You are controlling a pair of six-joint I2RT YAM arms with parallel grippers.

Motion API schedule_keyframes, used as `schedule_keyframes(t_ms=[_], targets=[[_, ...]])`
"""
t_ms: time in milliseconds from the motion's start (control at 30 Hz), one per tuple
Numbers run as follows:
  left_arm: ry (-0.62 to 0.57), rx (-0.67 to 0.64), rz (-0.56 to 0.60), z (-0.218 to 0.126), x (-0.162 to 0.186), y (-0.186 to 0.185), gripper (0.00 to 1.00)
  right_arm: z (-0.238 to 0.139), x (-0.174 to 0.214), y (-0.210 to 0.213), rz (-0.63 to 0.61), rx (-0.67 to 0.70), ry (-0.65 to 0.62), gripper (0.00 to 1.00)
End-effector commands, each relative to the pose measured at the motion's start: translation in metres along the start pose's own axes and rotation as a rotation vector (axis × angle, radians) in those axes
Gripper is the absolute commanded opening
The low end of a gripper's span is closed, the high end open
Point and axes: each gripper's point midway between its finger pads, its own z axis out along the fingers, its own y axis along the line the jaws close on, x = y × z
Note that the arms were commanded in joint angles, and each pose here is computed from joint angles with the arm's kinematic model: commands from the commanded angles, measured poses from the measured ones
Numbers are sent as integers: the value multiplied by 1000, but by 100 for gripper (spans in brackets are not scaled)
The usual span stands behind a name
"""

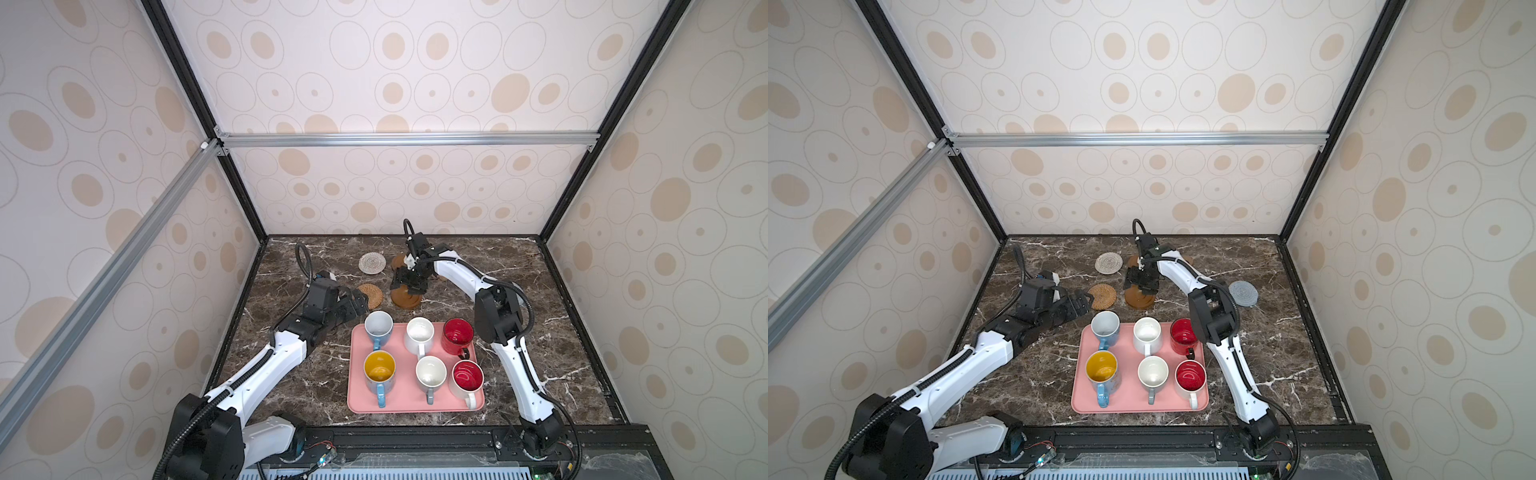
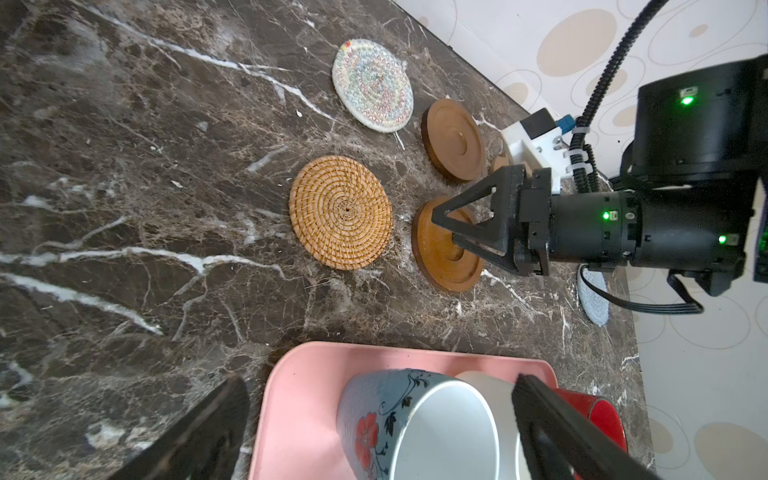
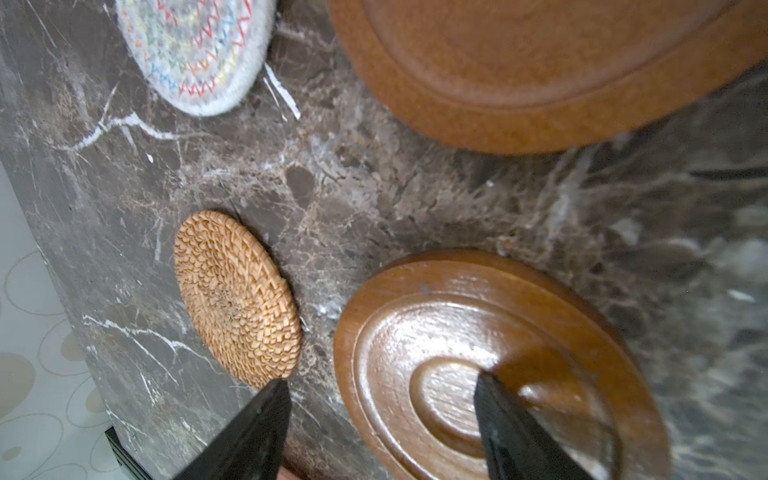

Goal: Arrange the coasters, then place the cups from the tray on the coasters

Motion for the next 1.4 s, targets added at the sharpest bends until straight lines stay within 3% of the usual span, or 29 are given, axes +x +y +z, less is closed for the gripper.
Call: schedule_keyframes(t_ms=[0,700,1133,1367], targets=[[-26,9,-10,-6,-5,-4,100,6,3,-49,38,165,15,74],[-24,11,-10,-4,-5,-5,100,-4,1,-25,33,59,21,75],[-6,68,15,7,-6,-18,100,-67,-14,23,-38,-79,-60,75],[51,83,10,36,-6,-19,100,-117,-19,29,-68,-114,-126,75]])
